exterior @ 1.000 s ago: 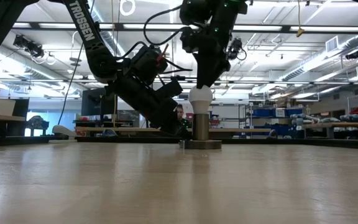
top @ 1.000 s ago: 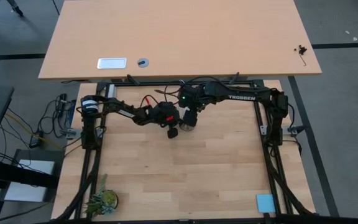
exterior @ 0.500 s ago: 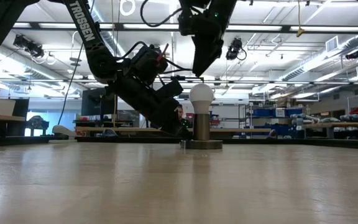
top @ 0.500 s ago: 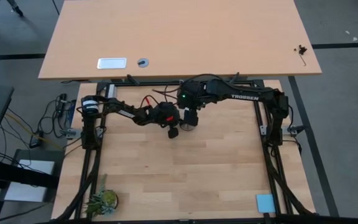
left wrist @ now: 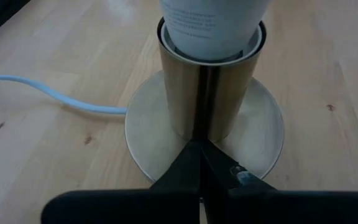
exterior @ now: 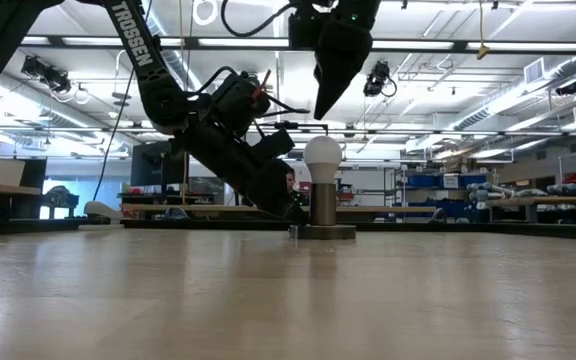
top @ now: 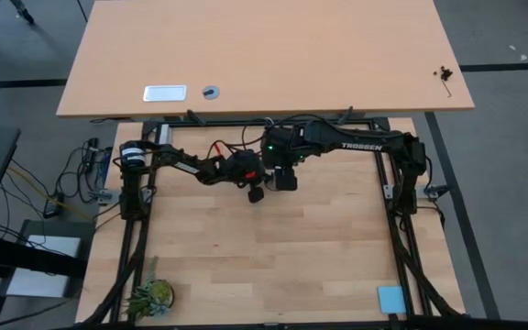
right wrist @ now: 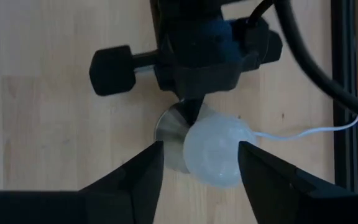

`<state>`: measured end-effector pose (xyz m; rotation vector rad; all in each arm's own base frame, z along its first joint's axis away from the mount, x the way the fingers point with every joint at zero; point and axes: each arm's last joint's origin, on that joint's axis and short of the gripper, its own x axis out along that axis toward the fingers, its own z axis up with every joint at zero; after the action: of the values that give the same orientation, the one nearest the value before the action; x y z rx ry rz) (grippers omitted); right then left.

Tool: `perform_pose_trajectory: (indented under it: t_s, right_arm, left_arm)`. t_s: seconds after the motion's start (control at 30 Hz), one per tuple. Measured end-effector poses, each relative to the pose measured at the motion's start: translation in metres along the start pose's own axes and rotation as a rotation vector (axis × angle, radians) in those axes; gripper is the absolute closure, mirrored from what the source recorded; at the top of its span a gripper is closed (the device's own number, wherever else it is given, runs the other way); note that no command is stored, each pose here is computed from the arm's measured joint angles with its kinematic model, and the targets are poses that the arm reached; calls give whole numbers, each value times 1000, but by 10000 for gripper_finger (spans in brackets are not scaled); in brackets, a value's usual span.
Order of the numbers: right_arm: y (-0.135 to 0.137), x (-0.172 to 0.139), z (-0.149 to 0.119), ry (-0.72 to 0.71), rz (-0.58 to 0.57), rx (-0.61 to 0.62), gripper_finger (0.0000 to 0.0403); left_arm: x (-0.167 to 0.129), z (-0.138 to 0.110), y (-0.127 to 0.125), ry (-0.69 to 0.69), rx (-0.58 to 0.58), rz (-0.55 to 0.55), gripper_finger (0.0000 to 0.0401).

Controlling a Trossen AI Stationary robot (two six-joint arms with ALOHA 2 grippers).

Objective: Screw lightbulb
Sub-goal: Insert the white lightbulb into the gold lamp

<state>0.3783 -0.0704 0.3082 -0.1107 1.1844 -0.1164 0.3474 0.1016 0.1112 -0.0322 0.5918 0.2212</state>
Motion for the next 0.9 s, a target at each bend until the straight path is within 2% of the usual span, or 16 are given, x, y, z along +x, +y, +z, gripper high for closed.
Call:
perform_pose_trajectory:
  t_s: [0.13, 0.47, 0.7, 0.9]
  right_arm:
    - [0, 2, 0, -5, -1, 3, 235]
    - [7, 2, -1, 17, 12, -3, 391]
    - [22, 0, -5, 89, -72, 15, 386]
    - [28, -1, -2, 60, -71, 16, 396]
  left_arm:
    - [0, 0, 0, 0, 0, 0, 400]
    - [0, 0, 0, -1, 0, 3, 400]
    - [0, 0, 0, -1, 4, 5, 400]
    - [0, 0, -2, 0, 8, 4, 400]
